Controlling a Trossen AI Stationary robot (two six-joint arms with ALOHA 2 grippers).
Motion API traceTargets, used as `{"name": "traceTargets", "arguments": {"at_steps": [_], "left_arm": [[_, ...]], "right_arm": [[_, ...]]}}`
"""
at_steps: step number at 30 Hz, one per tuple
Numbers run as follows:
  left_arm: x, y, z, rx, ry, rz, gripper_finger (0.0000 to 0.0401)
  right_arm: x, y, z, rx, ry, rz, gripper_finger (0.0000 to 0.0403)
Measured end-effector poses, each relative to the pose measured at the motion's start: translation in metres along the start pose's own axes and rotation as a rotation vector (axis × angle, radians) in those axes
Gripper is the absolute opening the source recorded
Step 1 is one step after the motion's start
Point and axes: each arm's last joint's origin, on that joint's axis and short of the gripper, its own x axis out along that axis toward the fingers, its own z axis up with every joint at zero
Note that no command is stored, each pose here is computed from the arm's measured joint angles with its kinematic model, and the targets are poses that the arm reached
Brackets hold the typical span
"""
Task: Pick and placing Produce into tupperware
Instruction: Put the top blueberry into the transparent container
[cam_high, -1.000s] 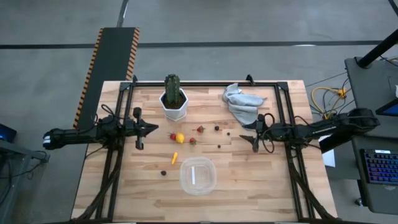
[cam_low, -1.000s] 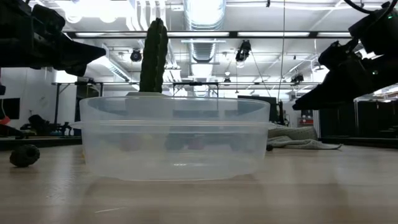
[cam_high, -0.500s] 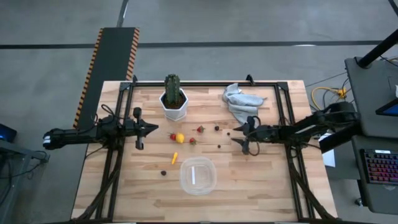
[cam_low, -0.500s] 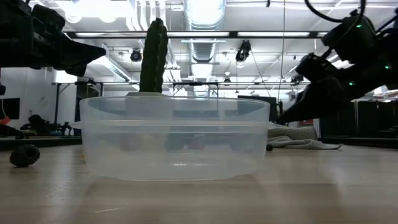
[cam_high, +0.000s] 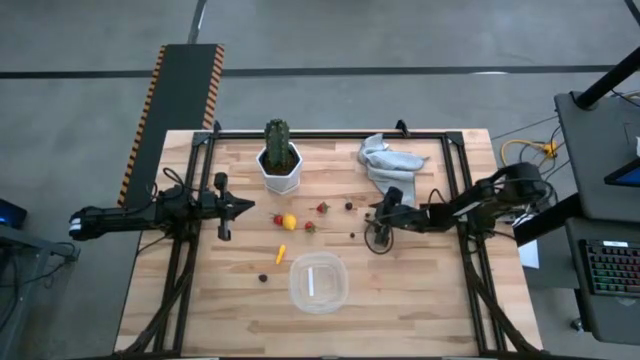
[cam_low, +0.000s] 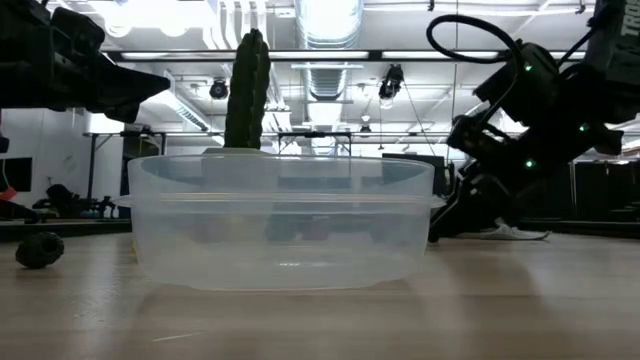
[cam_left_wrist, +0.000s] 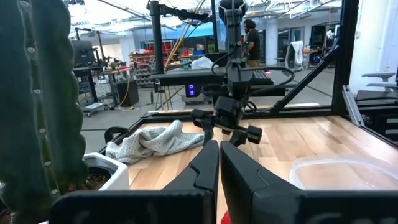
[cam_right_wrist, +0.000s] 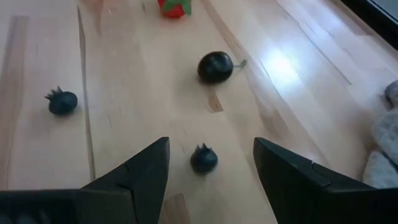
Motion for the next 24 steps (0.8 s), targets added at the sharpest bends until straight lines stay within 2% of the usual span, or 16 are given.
{"name": "traceTargets", "arguments": {"at_steps": [16, 24], "left_arm": [[0.0004, -0.0001, -0.0013, 0.0, 0.014, -0.002, 0.0], [0.0004, -0.0001, -0.0012, 0.0, 0.013, -0.002, 0.0]], "right_arm": [[0.0013, 0.0003, -0.0012, 0.014, 0.034, 0.006, 0.0226], [0.0058, 0.0, -0.0002, 0.001, 0.048, 0.057, 0.0226]]}}
